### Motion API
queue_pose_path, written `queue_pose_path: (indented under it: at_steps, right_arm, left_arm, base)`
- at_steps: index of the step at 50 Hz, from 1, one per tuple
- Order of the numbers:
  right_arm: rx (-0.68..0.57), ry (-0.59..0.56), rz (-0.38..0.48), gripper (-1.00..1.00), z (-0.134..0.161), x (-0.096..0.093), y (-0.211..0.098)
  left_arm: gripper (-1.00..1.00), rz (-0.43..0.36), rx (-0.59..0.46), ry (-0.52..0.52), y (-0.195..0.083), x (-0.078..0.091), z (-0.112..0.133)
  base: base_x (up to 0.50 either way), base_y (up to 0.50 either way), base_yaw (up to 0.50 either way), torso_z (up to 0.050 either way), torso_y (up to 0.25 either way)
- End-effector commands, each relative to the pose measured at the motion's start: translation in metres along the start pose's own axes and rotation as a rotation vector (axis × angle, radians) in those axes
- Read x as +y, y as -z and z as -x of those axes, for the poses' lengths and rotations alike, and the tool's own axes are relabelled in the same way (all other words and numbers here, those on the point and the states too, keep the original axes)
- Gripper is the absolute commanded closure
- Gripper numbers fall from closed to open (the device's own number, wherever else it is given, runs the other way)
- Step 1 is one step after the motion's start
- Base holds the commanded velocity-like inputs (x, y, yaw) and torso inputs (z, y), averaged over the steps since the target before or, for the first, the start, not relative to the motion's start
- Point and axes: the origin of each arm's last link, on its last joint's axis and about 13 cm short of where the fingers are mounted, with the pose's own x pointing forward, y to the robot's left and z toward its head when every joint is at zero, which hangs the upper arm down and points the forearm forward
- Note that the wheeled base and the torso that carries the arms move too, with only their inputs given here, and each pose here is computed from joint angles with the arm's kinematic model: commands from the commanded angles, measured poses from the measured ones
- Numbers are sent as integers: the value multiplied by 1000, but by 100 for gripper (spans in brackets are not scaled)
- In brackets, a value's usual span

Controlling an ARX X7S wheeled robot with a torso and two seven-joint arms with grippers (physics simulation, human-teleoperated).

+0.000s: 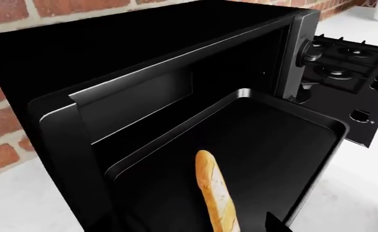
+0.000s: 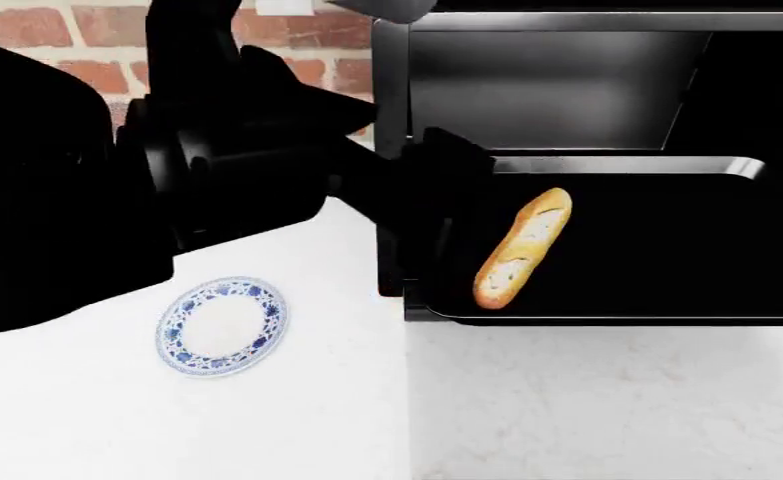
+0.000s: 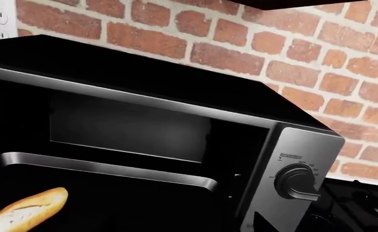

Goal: Place the baguette on the tray of the toaster oven.

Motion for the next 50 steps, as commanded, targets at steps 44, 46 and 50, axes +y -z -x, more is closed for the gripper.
queue_pose_path:
  at_steps: [44, 46, 50]
  right_arm:
    - [-34, -6, -39, -100, -6, 1, 15]
    - [-36, -14, -51, -100, -7, 2, 15]
    - [-60, -57, -115, -100, -13, 11, 13]
  left_arm:
    - [-100, 20, 31, -721, 42, 62, 79]
    - [-100, 20, 33, -725, 42, 61, 79]
    - [-100, 20, 24, -726, 40, 59, 78]
  base:
    - [0, 0, 0, 0, 0]
    - [0, 0, 0, 0, 0]
    - [0, 0, 0, 0, 0]
